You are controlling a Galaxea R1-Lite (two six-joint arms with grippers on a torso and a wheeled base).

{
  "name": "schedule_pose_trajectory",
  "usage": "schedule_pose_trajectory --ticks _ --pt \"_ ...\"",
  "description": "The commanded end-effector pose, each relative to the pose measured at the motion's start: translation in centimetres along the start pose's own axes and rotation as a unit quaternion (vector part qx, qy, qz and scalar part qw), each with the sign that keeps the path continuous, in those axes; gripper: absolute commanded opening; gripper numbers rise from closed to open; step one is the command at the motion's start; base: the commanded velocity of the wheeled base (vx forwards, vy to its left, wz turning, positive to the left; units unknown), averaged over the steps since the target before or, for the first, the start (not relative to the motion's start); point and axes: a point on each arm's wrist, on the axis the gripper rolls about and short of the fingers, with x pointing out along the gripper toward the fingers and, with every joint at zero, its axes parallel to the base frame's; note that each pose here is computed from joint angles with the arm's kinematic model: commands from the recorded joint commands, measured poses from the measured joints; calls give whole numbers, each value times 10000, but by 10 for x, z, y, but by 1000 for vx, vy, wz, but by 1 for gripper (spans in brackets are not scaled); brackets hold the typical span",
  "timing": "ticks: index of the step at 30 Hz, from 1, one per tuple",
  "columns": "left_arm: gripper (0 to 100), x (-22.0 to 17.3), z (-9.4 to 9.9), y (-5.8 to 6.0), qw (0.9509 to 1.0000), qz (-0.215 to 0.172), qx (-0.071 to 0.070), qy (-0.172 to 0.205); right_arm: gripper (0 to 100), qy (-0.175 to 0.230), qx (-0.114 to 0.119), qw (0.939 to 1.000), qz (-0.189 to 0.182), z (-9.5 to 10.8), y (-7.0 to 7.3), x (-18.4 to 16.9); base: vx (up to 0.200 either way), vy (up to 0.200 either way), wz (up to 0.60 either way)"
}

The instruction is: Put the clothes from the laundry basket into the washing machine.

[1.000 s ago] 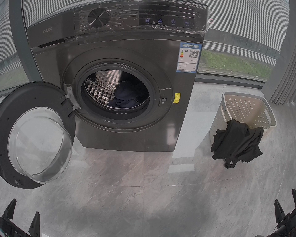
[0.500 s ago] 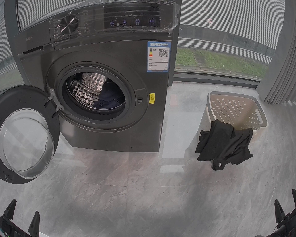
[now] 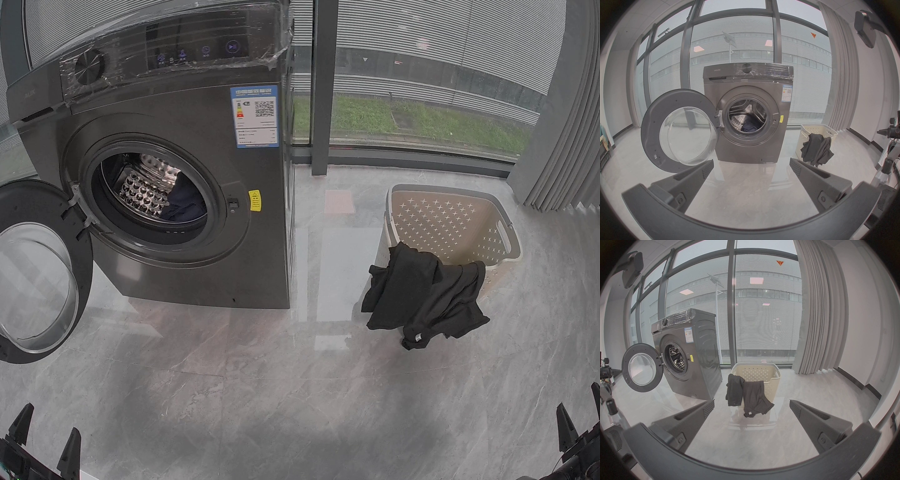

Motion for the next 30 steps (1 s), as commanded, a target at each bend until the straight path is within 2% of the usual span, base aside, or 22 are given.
schedule_pose_trajectory --ticks 1,14,30 --pt "100 0 -5 0 10000 -1 -2 19 100 13 -2 10000 -2 -5 0 0 0 -200 0" --pt "100 0 -5 0 10000 6 -2 19 100 6 -1 10000 -2 -4 0 0 0 -200 0" --pt "100 0 -5 0 10000 -1 -2 19 100 6 -9 10000 -9 -4 0 0 0 -13 0"
